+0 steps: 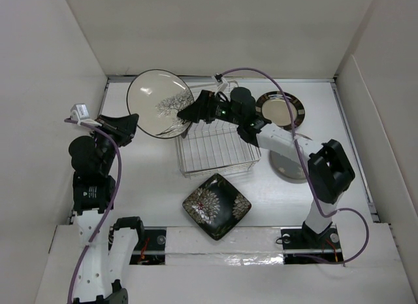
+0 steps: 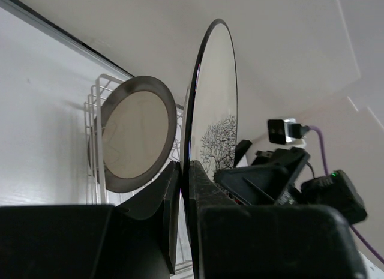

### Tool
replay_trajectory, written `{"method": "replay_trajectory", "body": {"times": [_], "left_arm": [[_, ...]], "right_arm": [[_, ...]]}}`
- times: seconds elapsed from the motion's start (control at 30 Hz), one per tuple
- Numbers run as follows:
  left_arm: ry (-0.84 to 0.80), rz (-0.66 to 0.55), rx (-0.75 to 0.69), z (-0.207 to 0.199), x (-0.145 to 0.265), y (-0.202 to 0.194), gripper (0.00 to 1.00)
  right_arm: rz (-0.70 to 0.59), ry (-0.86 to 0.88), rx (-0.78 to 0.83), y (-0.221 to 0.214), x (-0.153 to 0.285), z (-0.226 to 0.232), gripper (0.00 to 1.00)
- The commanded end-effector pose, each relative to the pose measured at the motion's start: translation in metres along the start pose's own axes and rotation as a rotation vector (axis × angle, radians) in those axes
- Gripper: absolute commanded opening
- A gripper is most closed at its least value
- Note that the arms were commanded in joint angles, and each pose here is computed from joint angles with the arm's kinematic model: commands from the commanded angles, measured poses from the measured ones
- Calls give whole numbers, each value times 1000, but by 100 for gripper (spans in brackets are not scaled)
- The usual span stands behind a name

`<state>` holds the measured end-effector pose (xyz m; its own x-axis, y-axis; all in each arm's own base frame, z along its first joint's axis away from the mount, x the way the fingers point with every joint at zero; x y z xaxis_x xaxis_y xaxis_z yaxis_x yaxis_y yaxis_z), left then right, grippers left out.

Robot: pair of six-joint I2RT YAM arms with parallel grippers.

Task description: Load the plates into the dish rack

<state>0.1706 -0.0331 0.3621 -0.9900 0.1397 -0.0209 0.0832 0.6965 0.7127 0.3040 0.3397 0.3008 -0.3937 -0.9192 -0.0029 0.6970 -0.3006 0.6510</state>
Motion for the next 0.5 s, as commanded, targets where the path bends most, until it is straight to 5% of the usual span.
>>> {"method": "replay_trajectory", "body": {"times": [0.0,0.07,0.23,0.3,0.47], "left_arm": [[-292,-130,5,-50,13,33,0],[-298,-105,9,-48,11,29,0],[-312,-36,17,-39,6,17,0],[-280,-29,1,-32,4,12,0],[-215,-7,-35,-18,-4,5,5]], "right_arm": [[-6,118,34,15,-3,16,92],[-5,155,35,14,-3,19,85],[-33,264,35,14,-2,25,33],[-61,296,37,16,1,29,3],[-142,280,22,20,18,23,0]]}}
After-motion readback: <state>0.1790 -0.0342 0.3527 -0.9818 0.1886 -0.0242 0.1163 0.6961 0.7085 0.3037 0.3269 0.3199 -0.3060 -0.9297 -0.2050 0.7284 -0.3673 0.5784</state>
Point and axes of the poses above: each gripper's point midway between its finger pads, its own x axis back along the fingers, its own z axis along the line the jaws close on, y = z × x, the point moved 10 cm from there along x, back along the fingers, and after that the axes turned 3 degrees about -x, right-handed, at the moved point
